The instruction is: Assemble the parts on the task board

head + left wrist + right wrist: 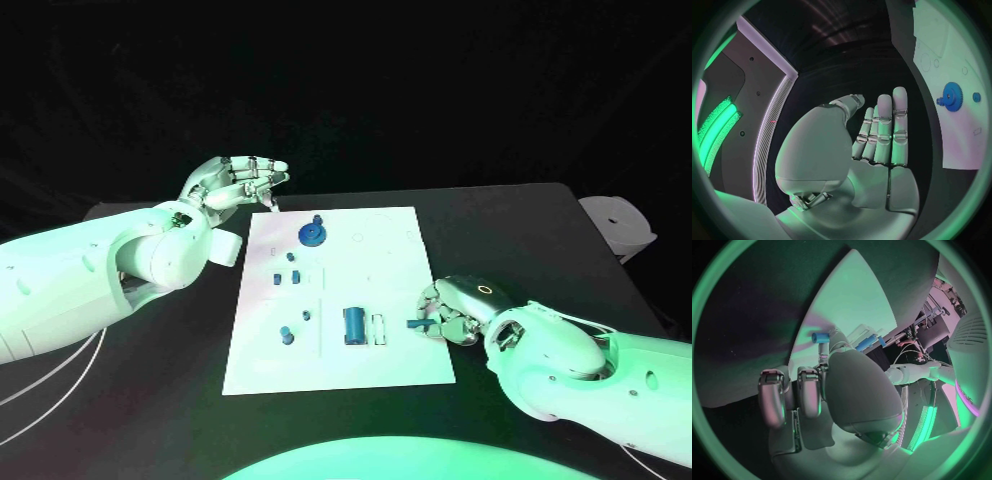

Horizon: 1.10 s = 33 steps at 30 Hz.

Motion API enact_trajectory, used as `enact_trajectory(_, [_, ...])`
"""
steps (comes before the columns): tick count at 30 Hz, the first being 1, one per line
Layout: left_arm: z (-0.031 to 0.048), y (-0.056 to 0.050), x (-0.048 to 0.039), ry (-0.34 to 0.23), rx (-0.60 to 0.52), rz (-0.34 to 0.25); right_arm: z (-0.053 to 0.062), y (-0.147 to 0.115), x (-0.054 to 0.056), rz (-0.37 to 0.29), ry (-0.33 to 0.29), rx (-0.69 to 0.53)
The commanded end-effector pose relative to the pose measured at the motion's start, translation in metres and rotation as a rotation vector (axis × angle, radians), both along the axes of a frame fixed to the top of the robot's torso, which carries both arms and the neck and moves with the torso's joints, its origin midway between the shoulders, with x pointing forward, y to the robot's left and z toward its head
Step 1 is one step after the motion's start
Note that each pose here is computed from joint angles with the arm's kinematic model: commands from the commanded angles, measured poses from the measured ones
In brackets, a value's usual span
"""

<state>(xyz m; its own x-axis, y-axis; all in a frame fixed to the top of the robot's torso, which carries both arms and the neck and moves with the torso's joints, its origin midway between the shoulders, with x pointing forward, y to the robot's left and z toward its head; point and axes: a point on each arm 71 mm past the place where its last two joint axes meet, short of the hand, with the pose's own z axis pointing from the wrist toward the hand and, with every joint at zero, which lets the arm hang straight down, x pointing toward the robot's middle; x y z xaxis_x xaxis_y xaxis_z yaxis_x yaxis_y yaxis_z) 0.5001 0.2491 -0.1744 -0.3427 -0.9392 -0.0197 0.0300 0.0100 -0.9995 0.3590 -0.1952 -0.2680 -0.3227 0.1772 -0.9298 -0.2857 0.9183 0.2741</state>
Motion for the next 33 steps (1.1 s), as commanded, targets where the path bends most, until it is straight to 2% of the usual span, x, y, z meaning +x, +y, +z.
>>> enact_trajectory(1, [0.0012, -0.002, -0.0006, -0.006, -0.006, -0.017, -0.003, -0.001, -0.004, 0.004, -0.002, -0.051])
enact_trajectory(8, [0.0012, -0.003, -0.0006, -0.006, -0.006, -0.017, 0.011, 0.007, -0.007, 0.0, -0.033, 0.019])
enact_trajectory(14, [0.0013, -0.003, -0.0007, -0.007, -0.007, -0.018, 0.016, 0.016, -0.008, -0.008, -0.019, 0.074])
enact_trajectory(20, [0.0014, -0.005, -0.001, -0.007, -0.008, -0.021, 0.012, 0.026, -0.007, -0.021, 0.037, 0.119])
enact_trajectory(26, [0.0016, -0.006, -0.0014, -0.006, -0.009, -0.024, 0.004, 0.038, -0.007, -0.013, 0.091, 0.137])
enact_trajectory(33, [0.0016, -0.006, -0.0015, -0.005, -0.01, -0.027, -0.002, 0.044, -0.005, -0.02, 0.113, 0.146])
